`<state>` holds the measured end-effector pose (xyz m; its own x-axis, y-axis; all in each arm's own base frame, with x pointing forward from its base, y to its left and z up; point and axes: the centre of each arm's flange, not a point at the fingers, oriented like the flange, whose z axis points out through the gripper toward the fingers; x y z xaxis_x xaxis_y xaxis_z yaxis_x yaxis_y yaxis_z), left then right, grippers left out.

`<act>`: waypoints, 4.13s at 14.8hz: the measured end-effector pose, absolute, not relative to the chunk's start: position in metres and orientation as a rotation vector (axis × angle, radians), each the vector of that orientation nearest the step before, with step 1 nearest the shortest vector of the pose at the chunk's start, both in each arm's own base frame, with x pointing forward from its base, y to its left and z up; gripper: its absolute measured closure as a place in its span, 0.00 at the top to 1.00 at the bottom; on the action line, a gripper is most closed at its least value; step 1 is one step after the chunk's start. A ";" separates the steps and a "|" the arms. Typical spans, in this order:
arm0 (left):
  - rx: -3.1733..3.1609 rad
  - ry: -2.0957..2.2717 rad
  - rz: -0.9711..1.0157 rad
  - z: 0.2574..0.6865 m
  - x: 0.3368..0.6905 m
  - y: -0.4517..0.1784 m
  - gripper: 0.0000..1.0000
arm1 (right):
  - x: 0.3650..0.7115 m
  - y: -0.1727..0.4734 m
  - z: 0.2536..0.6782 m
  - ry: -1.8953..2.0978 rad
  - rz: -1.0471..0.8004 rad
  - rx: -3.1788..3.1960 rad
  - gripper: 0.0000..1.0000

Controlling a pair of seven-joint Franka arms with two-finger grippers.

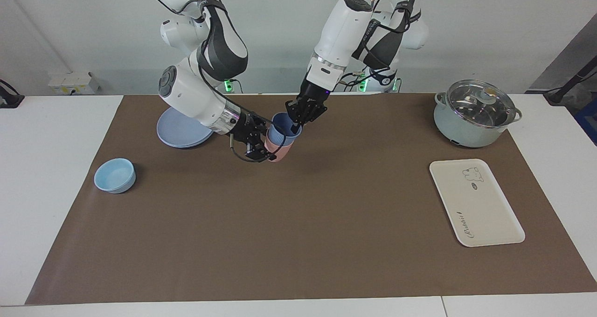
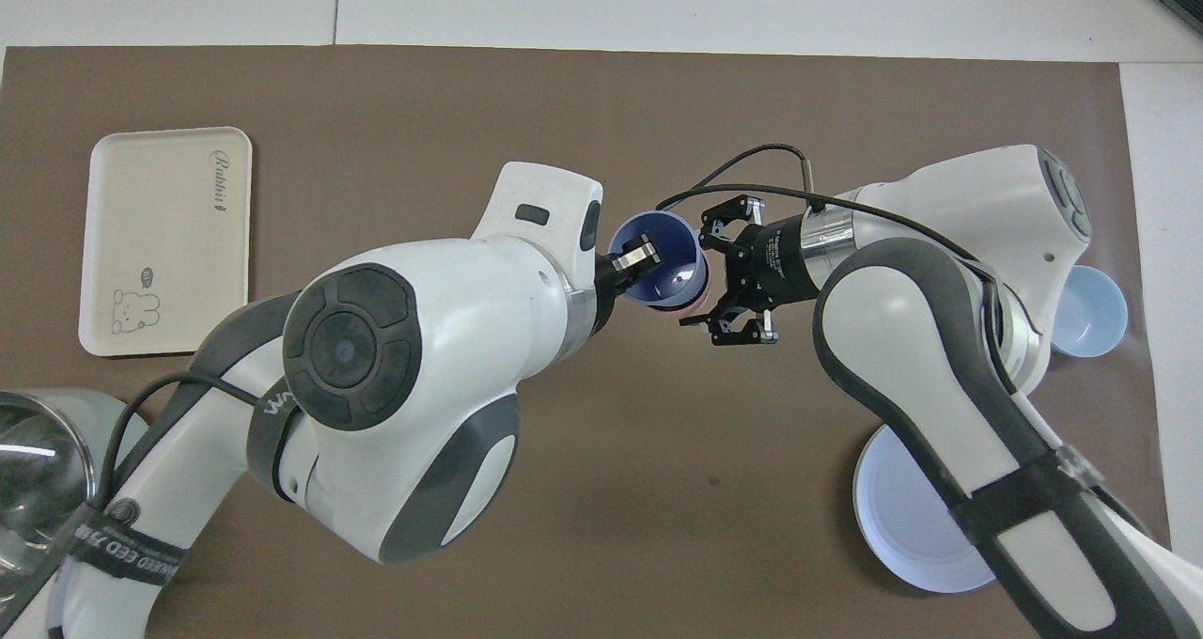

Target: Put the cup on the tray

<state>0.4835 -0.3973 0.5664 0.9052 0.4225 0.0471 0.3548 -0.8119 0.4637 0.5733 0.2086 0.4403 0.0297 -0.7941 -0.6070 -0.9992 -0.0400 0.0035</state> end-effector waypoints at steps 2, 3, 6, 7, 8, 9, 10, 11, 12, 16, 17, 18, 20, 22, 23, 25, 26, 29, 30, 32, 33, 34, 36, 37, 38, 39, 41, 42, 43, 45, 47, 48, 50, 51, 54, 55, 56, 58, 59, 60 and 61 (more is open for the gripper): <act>2.618 0.575 0.193 0.593 0.487 -0.388 0.06 | 0.573 0.208 0.440 1.816 0.643 -1.887 0.77; 2.624 0.595 0.186 0.608 0.492 -0.375 0.06 | 0.573 0.208 0.440 1.817 0.643 -1.887 0.77; 2.653 0.679 0.167 0.643 0.514 -0.312 0.06 | 0.578 0.194 0.439 1.839 0.636 -1.863 0.77; 2.675 0.675 0.169 0.646 0.523 -0.287 0.06 | 0.581 0.185 0.439 1.851 0.633 -1.848 0.77; 2.708 0.651 0.166 0.643 0.533 -0.261 0.06 | 0.583 0.176 0.439 1.863 0.630 -1.833 0.77; 2.748 0.609 0.162 0.637 0.545 -0.228 0.06 | 0.586 0.167 0.438 1.877 0.625 -1.817 0.77; 2.786 0.551 0.166 0.627 0.557 -0.190 0.06 | 0.589 0.156 0.438 1.892 0.619 -1.797 0.77; 2.822 0.490 0.170 0.614 0.567 -0.147 0.06 | 0.592 0.143 0.437 1.907 0.611 -1.777 0.77; 2.855 0.429 0.166 0.599 0.573 -0.102 0.06 | 0.595 0.126 0.434 1.914 0.602 -1.761 0.77; 2.924 0.256 0.221 0.533 0.588 0.041 0.06 | 0.604 0.058 0.397 1.895 0.601 -1.718 0.77; 2.935 0.238 0.254 0.515 0.595 0.067 0.06 | 0.606 0.046 0.388 1.907 0.602 -1.708 0.77; 2.947 0.226 0.285 0.495 0.603 0.092 0.06 | 0.607 0.035 0.380 1.915 0.603 -1.700 0.77; 2.972 0.166 0.314 0.453 0.615 0.134 0.06 | 0.608 0.011 0.366 1.901 0.607 -1.688 0.77; 2.990 0.121 0.324 0.418 0.621 0.159 0.06 | 0.608 -0.011 0.352 1.882 0.624 -1.670 0.77; 2.995 0.113 0.331 0.405 0.625 0.163 0.06 | 0.608 -0.023 0.344 1.886 0.632 -1.656 0.77; 2.997 0.093 0.339 0.388 0.632 0.159 0.06 | 0.606 -0.043 0.328 1.871 0.643 -1.642 0.77; 2.999 0.069 0.348 0.385 0.634 0.156 0.06 | 0.606 -0.052 0.320 1.863 0.645 -1.643 0.77; 3.007 0.002 0.386 0.387 0.636 0.155 0.21 | 0.603 -0.072 0.300 1.838 0.656 -1.658 0.77; 3.008 -0.005 0.391 0.388 0.637 0.155 0.34 | 0.603 -0.077 0.296 1.834 0.656 -1.660 0.77; 3.003 -0.024 0.384 0.398 0.639 0.151 0.55 | 0.603 -0.078 0.290 1.808 0.659 -1.647 0.77; 3.000 -0.057 0.361 0.409 0.640 0.145 0.65 | 0.604 -0.077 0.287 1.793 0.662 -1.641 0.77; 3.013 -0.117 0.323 0.425 0.640 0.135 0.78 | 0.604 -0.074 0.286 1.783 0.667 -1.639 0.77; 3.086 -0.286 0.228 0.462 0.635 0.108 0.99 | 0.603 -0.069 0.283 1.773 0.676 -1.649 0.77; 3.117 -0.365 0.180 0.480 0.630 0.091 1.00 | 0.602 -0.067 0.281 1.762 0.677 -1.659 0.77; 3.133 -0.425 0.136 0.494 0.623 0.070 1.00 | 0.601 -0.066 0.279 1.749 0.676 -1.669 0.77; 3.138 -0.468 0.094 0.506 0.615 0.051 1.00 | 0.600 -0.066 0.277 1.737 0.675 -1.679 0.77; 3.133 -0.511 0.022 0.522 0.599 0.020 1.00 | 0.598 -0.065 0.275 1.731 0.676 -1.684 0.77; 3.133 -0.505 -0.013 0.526 0.591 0.003 1.00 | 0.597 -0.066 0.273 1.733 0.674 -1.685 0.77; 3.135 -0.486 -0.039 0.527 0.583 -0.015 1.00 | 0.596 -0.066 0.272 1.733 0.668 -1.688 0.79; 3.143 -0.455 -0.070 0.528 0.567 -0.052 1.00 | 0.596 -0.068 0.271 1.732 0.656 -1.692 0.89; 3.149 -0.444 -0.078 0.536 0.553 -0.075 1.00 | 0.597 -0.070 0.272 1.733 0.642 -1.692 1.00; 3.153 -0.434 -0.066 0.543 0.549 -0.079 1.00 | 0.597 -0.073 0.276 1.733 0.631 -1.692 1.00; 3.155 -0.414 -0.027 0.559 0.543 -0.078 1.00 | 0.597 -0.082 0.288 1.720 0.587 -1.725 1.00; 3.156 -0.408 -0.014 0.569 0.540 -0.076 1.00 | 0.596 -0.089 0.297 1.712 0.549 -1.771 1.00; 3.157 -0.393 0.033 0.614 0.535 -0.072 1.00 | 0.593 -0.104 0.331 1.605 0.389 -1.982 1.00; 3.157 -0.390 0.041 0.627 0.533 -0.071 1.00 | 0.592 -0.107 0.343 1.549 0.342 -2.062 1.00; 3.157 -0.386 0.041 0.636 0.531 -0.070 1.00 | 0.590 -0.109 0.356 1.474 0.288 -2.163 1.00; 3.158 -0.379 0.031 0.646 0.528 -0.068 1.00 | 0.585 -0.109 0.381 1.305 0.190 -2.377 1.00; 3.158 -0.376 0.031 0.646 0.528 -0.067 1.00 | 0.581 -0.107 0.392 1.211 0.164 -2.483 1.00; 3.159 -0.374 0.022 0.643 0.529 -0.066 1.00 | 0.578 -0.102 0.399 1.111 0.161 -2.582 1.00; 3.159 -0.371 0.004 0.637 0.529 -0.066 1.00 | 0.574 -0.094 0.405 1.001 0.174 -2.674 1.00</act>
<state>0.5286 -0.0655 0.6374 0.9727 -0.2320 -0.0018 -0.2318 -0.9720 -0.0392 0.5738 -0.0936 0.4052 0.7526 -0.6245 -0.2089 -0.6583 -0.7206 -0.2177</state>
